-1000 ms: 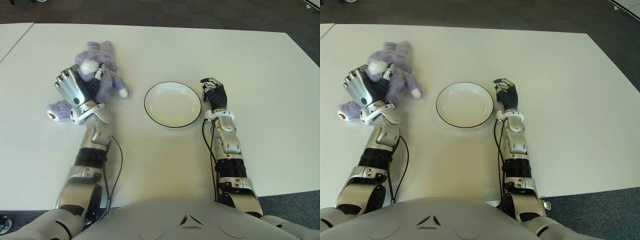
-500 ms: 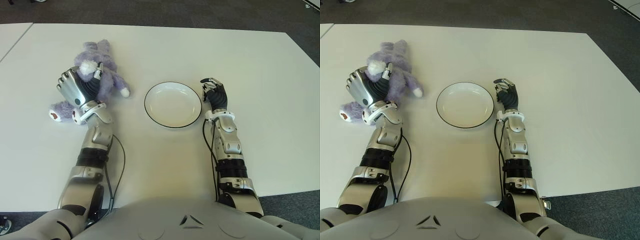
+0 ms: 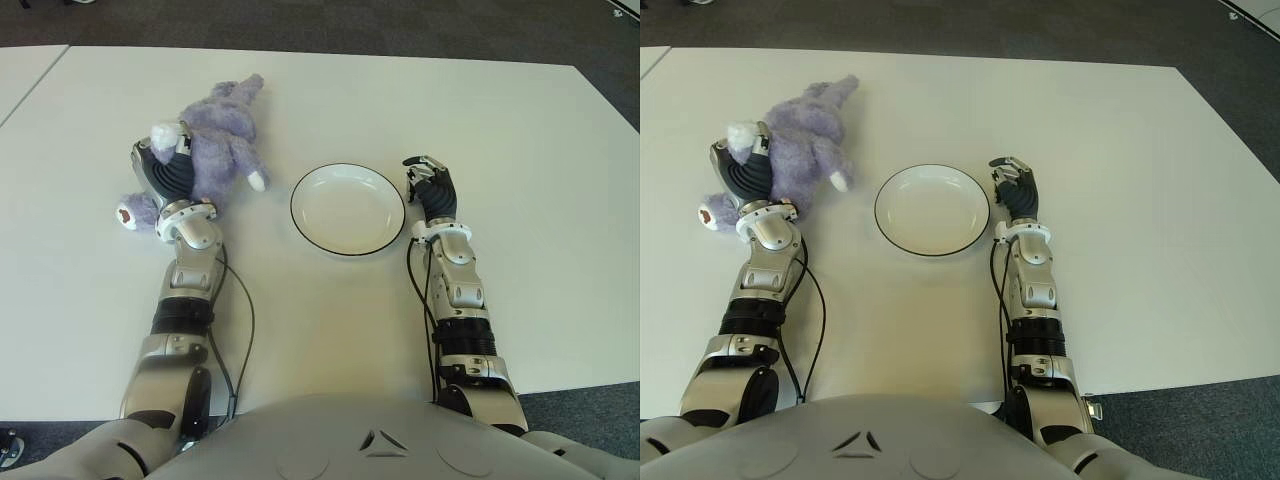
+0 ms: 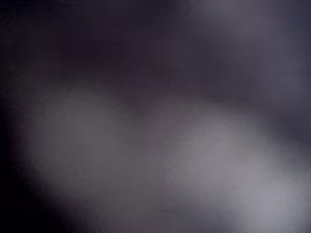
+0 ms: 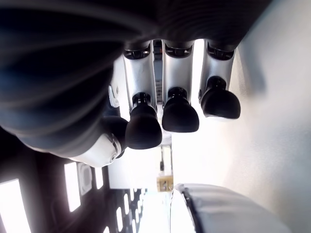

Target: Put the doll into the plate.

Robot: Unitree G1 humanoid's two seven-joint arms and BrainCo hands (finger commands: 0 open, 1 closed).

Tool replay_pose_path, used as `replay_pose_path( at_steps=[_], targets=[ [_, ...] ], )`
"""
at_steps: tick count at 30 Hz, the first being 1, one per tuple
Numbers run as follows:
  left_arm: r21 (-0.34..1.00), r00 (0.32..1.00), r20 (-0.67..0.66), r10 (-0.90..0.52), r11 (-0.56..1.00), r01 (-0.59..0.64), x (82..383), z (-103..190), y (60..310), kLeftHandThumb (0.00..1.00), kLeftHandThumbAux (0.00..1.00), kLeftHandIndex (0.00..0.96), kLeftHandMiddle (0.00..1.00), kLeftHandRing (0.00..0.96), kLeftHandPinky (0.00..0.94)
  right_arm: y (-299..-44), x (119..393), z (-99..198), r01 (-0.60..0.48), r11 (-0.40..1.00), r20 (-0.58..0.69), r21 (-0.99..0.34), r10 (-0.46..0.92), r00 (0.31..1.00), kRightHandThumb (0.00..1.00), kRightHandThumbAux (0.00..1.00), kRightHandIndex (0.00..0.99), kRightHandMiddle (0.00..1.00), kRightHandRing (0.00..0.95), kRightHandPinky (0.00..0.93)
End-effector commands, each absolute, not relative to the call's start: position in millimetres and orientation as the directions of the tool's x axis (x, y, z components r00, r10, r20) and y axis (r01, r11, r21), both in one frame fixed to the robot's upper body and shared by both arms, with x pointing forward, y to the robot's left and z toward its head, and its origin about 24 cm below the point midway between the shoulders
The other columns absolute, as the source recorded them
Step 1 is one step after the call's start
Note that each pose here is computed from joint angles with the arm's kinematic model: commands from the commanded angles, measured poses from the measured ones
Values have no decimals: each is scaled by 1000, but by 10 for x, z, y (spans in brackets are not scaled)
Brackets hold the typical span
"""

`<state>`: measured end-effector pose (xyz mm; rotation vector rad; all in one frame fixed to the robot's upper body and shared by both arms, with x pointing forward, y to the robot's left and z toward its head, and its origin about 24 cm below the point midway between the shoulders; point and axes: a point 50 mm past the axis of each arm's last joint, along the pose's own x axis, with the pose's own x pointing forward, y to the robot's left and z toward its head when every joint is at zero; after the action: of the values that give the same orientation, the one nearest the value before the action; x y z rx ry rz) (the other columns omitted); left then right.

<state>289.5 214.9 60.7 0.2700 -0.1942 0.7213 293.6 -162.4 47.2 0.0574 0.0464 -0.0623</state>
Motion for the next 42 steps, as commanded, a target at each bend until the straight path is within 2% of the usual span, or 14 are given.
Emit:
replay_pose_path(
  at_steps=[1, 9, 12, 18, 21, 33, 42],
  targets=[
    [72, 760, 143, 633, 760, -646, 2855, 403, 2067, 404, 587, 841, 887, 896, 902, -1631, 2730, 30, 92, 993, -264, 76, -69, 962, 699, 722, 440, 822, 810, 806],
    [-128, 760, 155, 632, 775, -619, 2912, 476, 2046, 486, 654, 814, 888, 903, 906, -1631, 2727, 25, 91, 993, -264, 69, -70, 962, 699, 722, 440, 822, 810, 806],
    [-275, 770, 176, 614, 781, -560, 2939, 551, 2004, 478, 693, 815, 895, 910, 911, -1627, 2728, 19, 90, 994, -265, 67, -69, 962, 699, 722, 440, 824, 812, 811],
    [-450, 799, 180, 574, 770, -452, 2997, 662, 1990, 461, 744, 829, 905, 921, 914, -1621, 2727, 15, 90, 994, -268, 69, -68, 961, 699, 722, 440, 823, 810, 806],
    [-497, 803, 198, 562, 763, -413, 3023, 761, 1979, 456, 761, 841, 911, 926, 916, -1622, 2726, 14, 90, 994, -268, 68, -69, 961, 698, 722, 440, 820, 807, 801],
    [-502, 782, 309, 542, 791, -350, 3086, 1034, 1869, 465, 782, 858, 920, 931, 914, -1616, 2733, 3, 90, 993, -275, 82, -64, 959, 699, 722, 440, 819, 804, 802],
    [-370, 728, 497, 472, 874, -314, 3201, 1335, 1789, 487, 778, 851, 915, 926, 908, -1601, 2737, 5, 90, 991, -270, 96, -61, 961, 700, 722, 440, 814, 797, 790]
  ],
)
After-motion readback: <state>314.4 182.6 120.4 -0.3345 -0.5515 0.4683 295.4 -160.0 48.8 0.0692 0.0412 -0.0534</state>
